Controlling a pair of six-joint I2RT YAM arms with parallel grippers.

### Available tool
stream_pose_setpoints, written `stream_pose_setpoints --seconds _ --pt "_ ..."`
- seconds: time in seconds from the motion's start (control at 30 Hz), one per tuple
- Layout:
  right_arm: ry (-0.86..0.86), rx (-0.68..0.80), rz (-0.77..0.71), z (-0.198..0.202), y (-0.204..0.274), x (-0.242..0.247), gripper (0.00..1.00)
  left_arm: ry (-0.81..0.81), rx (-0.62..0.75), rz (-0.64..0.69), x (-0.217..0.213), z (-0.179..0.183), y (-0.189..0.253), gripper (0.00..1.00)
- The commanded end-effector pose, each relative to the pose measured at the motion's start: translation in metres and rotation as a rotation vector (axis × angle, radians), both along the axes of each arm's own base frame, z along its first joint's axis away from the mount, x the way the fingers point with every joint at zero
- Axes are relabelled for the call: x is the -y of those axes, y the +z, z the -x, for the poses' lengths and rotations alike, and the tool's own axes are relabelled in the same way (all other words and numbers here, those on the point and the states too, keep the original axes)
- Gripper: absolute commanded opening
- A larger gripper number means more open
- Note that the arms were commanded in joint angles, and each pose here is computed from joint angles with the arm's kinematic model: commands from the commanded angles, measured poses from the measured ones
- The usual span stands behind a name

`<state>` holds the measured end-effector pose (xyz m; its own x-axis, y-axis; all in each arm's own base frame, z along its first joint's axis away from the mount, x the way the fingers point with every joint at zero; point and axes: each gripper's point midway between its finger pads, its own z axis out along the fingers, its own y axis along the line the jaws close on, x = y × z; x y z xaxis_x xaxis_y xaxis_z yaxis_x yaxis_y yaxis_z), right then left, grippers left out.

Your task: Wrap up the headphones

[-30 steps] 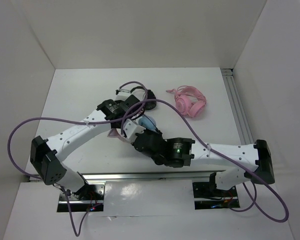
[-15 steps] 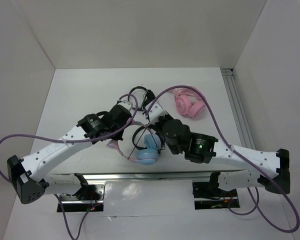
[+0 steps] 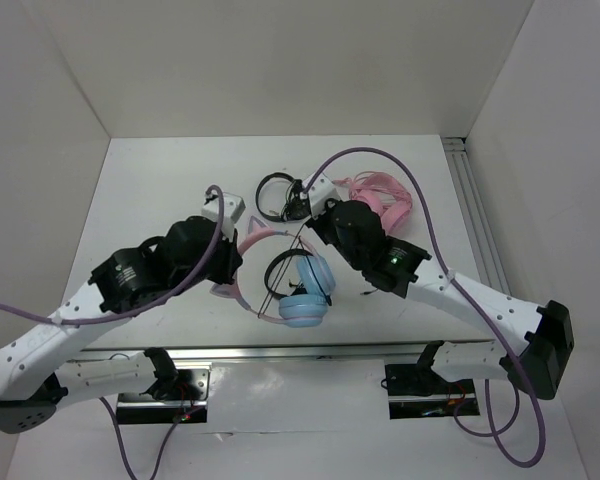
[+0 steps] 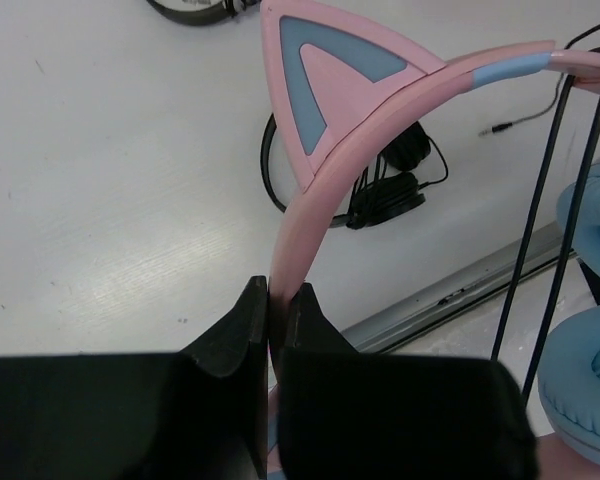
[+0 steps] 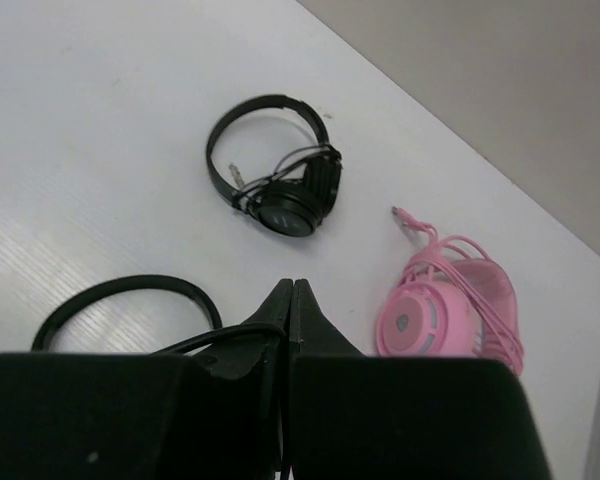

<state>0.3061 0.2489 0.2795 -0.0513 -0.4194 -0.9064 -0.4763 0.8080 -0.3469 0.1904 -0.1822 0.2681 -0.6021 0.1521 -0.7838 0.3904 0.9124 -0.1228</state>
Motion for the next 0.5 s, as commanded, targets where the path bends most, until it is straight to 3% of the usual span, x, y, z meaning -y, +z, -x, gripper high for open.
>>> stream_pose_setpoints --seconds 0.0,0.2,0.47 --pt "-0.081 0.091 -0.172 -0.023 0.045 0.015 0.0 -0.164 -0.017 -0.01 -0.009 0.033 0.017 0.0" --pt "0.081 0.005 -0.175 -0.014 0.022 -0.018 0.02 -0.243 0.076 0.118 0.002 0.04 0.072 0.0" --pt "0.372 -0.054 -0.363 0.017 0.013 -0.064 0.05 0.006 0.298 0.326 -0.014 0.007 0.154 0.0"
